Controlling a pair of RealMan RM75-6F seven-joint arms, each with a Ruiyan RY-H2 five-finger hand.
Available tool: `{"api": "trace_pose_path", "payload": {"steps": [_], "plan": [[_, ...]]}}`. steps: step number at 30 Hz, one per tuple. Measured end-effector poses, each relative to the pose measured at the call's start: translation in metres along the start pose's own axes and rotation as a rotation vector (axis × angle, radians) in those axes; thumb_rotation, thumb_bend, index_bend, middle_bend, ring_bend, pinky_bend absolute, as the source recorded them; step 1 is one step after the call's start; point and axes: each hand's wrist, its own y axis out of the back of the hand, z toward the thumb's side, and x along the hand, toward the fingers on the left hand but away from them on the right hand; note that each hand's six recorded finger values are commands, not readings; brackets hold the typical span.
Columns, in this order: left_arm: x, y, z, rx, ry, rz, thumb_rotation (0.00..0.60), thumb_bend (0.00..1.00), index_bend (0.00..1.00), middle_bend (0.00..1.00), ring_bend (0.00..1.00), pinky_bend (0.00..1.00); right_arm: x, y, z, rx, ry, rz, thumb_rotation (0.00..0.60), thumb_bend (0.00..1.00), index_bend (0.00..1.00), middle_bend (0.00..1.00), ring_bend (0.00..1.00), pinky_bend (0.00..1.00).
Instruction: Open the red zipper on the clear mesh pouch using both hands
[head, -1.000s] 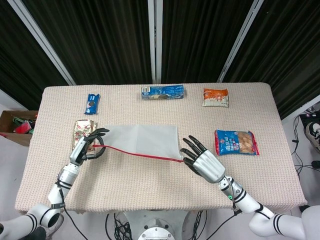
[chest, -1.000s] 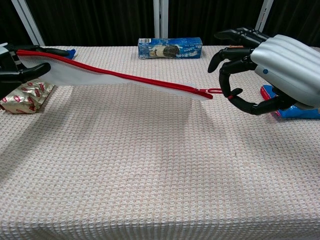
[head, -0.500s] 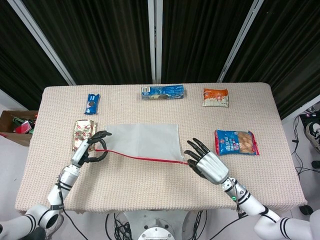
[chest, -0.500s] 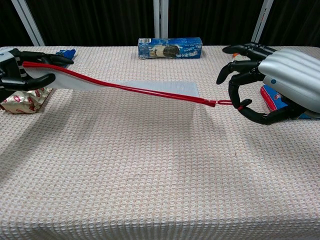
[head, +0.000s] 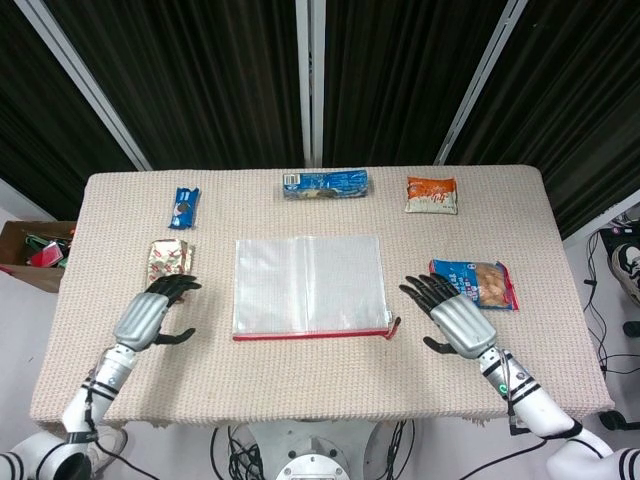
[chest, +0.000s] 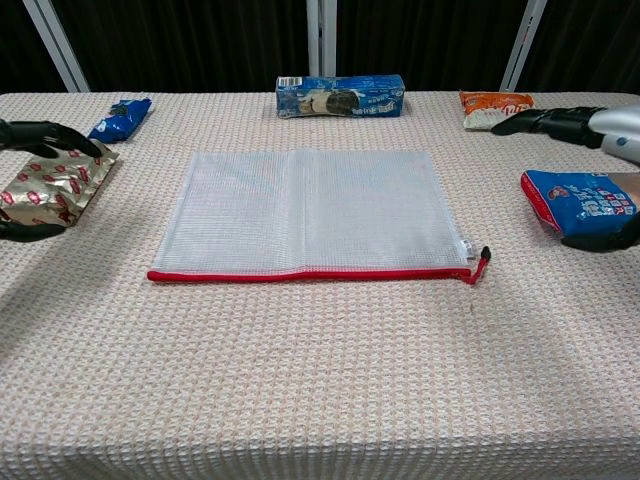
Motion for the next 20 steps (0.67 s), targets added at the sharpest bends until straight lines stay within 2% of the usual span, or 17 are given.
{"api": "trace_pose_path", "payload": {"steps": [4,7,10,16,20], "plan": [[-0.028,0.039,-0.034,0.118,0.136,0.112,0.6,0.19,0.21,0.14,0.1,0.13,0.015,0.021,-0.024,-0.027,-0.088,-0.097,0.6,0.22,0.01,0.11,0.0,0.0],[-0.051,0.058,-0.058,0.195,0.227,0.194,0.6,0.19,0.21,0.14,0.1,0.13,0.038,0.036,-0.047,-0.034,-0.174,-0.17,0.6,0.24,0.04,0.12,0.0,0.0],[-0.078,0.07,-0.077,0.248,0.313,0.243,0.6,0.18,0.21,0.14,0.1,0.13,0.065,0.047,-0.064,-0.033,-0.249,-0.226,0.6,0.24,0.05,0.11,0.0,0.0],[-0.124,0.077,-0.084,0.248,0.396,0.303,0.6,0.18,0.21,0.14,0.1,0.13,0.121,0.048,-0.081,-0.031,-0.367,-0.28,0.6,0.24,0.05,0.11,0.0,0.0],[-0.145,0.071,-0.074,0.253,0.401,0.311,0.6,0.18,0.21,0.14,0.1,0.13,0.147,0.042,-0.084,-0.036,-0.415,-0.283,0.6,0.24,0.06,0.1,0.0,0.0]]}}
